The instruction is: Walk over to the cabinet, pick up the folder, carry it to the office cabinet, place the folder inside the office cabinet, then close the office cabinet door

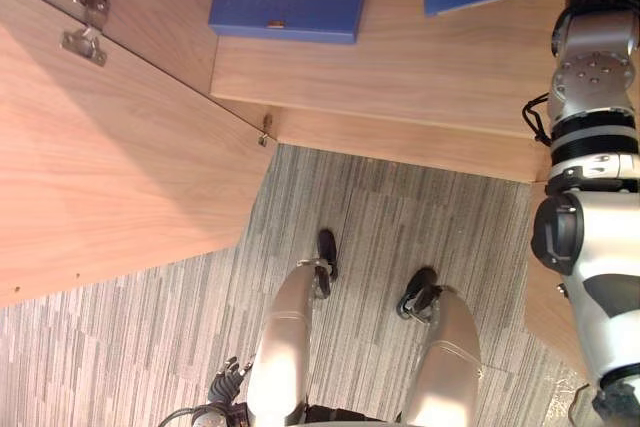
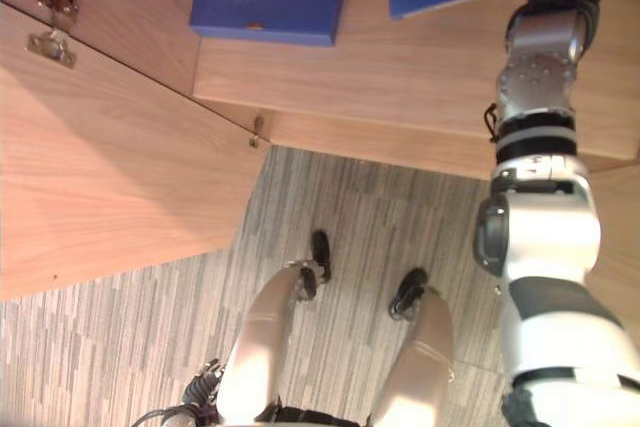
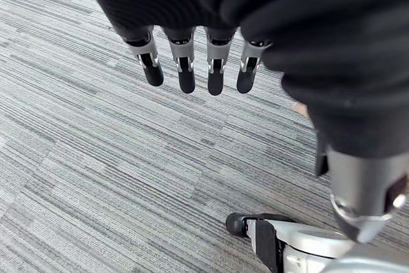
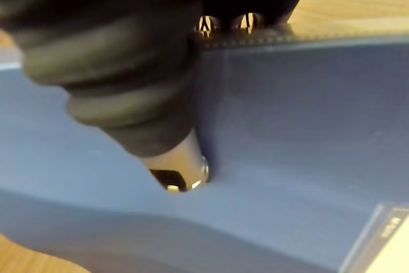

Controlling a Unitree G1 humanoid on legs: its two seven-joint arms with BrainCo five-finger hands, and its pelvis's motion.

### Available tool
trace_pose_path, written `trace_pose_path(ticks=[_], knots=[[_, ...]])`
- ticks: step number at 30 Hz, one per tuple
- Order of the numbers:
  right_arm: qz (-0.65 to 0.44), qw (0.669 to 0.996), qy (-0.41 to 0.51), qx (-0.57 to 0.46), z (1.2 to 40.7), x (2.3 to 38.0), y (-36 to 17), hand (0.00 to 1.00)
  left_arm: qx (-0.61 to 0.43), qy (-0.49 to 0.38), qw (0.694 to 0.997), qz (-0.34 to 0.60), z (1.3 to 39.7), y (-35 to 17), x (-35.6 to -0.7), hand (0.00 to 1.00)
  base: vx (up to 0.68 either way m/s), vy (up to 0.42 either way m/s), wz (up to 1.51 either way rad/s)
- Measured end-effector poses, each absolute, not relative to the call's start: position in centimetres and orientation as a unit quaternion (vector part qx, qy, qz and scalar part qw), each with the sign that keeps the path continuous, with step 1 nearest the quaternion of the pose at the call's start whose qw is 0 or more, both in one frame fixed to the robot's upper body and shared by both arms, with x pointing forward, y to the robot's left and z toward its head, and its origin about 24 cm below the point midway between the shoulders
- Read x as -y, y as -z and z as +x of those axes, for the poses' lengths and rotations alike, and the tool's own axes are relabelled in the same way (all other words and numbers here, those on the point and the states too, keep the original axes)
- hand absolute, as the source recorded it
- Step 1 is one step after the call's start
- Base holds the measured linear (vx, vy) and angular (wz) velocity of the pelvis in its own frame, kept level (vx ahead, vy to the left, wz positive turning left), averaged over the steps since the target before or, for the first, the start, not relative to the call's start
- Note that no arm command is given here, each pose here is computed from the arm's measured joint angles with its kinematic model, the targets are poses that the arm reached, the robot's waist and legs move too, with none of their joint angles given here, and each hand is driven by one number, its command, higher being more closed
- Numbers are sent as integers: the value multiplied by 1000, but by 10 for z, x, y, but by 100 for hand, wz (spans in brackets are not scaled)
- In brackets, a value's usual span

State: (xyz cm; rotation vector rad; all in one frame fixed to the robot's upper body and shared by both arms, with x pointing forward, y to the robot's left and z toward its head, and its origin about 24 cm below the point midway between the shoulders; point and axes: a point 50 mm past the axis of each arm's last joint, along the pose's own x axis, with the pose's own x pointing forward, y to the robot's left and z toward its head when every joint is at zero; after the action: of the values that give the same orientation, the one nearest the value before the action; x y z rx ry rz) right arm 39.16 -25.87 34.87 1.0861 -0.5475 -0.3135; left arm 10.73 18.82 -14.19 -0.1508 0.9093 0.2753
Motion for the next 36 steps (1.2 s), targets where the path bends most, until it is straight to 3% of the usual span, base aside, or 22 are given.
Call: trace_pose_path(ticks=[2, 8, 16, 17, 20, 28, 30, 32, 34, 36], knots=[[493, 822, 152, 242, 395, 255, -345, 100, -440, -134, 885, -73, 107, 142, -188, 0, -87, 48, 3], [497, 820, 170, 228, 396, 260, -336, 100, -442, -139, 883, -74, 107, 143, -189, 0, -49, 8, 10], [550, 775, 192, 246, 389, 281, -321, 100, -446, -143, 881, -71, 106, 143, -189, 0, -15, -7, 4], [554, 770, 194, 249, 388, 283, -321, 0, -446, -143, 881, -71, 106, 143, -189, 0, 0, 0, 0], [579, 749, 199, 255, 387, 288, -319, 0, -445, -145, 881, -67, 106, 143, -189, 0, 18, -46, 6], [599, 737, 205, 237, 390, 284, -303, 0, -444, -146, 881, -65, 107, 143, -190, 0, 13, -47, 7], [574, 758, 204, 234, 391, 282, -305, 0, -445, -147, 881, -63, 107, 143, -191, 0, 0, 0, 0], [518, 799, 205, 226, 393, 277, -306, 0, -444, -147, 882, -61, 107, 142, -193, 0, 16, 13, -2], [398, 873, 195, 201, 401, 261, -304, 0, -444, -149, 882, -58, 104, 142, -195, 0, 33, 35, -5], [295, 922, 178, 174, 407, 248, -297, 0, -442, -148, 883, -55, 104, 142, -197, 0, 31, 31, -3]])
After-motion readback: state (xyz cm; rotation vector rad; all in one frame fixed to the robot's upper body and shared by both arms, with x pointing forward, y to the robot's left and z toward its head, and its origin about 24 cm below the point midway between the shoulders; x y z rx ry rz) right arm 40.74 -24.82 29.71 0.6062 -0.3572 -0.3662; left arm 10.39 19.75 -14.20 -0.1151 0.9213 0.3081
